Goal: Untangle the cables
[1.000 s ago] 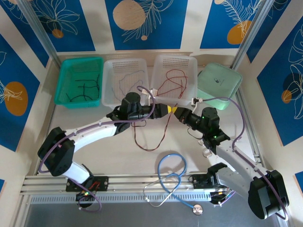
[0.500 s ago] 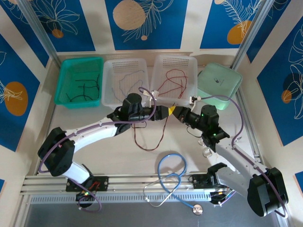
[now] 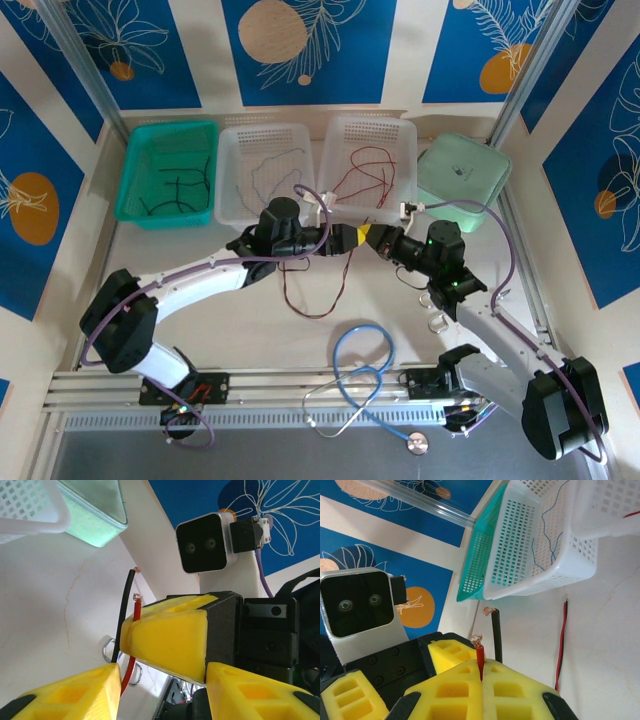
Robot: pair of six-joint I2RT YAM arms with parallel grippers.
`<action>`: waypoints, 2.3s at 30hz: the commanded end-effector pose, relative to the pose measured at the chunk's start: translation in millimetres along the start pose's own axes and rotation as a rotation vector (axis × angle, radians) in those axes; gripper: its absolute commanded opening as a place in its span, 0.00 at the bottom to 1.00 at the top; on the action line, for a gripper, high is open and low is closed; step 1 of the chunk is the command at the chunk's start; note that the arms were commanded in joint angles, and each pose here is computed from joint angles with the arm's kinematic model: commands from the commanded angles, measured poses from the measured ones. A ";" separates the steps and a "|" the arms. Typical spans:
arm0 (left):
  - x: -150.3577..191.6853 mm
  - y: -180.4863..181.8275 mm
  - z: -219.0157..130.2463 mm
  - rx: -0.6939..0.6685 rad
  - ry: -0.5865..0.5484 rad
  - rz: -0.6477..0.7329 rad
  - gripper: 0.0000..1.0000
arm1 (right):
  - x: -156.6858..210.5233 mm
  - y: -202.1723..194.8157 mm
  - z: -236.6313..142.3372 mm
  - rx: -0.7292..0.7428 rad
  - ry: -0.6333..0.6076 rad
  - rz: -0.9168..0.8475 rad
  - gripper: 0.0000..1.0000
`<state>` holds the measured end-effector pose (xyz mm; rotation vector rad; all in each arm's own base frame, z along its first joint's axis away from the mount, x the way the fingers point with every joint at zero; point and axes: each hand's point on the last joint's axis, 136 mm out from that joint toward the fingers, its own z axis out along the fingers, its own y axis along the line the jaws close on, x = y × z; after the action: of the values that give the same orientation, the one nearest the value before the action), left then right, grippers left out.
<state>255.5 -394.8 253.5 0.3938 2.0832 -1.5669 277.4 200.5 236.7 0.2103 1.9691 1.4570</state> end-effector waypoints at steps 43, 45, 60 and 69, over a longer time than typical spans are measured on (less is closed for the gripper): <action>-91.5 -67.3 -102.0 0.081 -0.188 0.125 0.63 | -21.7 138.3 27.8 -0.385 0.227 -0.860 0.00; -91.4 -66.0 -97.6 0.086 -0.183 0.121 0.63 | -19.3 139.9 28.0 -0.392 0.234 -0.858 0.00; -97.6 -39.0 -75.6 0.064 -0.210 0.050 0.13 | -10.7 138.9 19.7 -0.390 0.250 -0.846 0.00; -101.0 -35.7 -106.0 -0.116 -0.247 0.148 0.00 | -41.2 138.8 -1.6 -0.269 0.066 -0.860 0.00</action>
<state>300.8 -317.6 342.6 0.2792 1.9250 -1.4691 268.4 242.7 366.2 -0.8092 1.5826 1.1882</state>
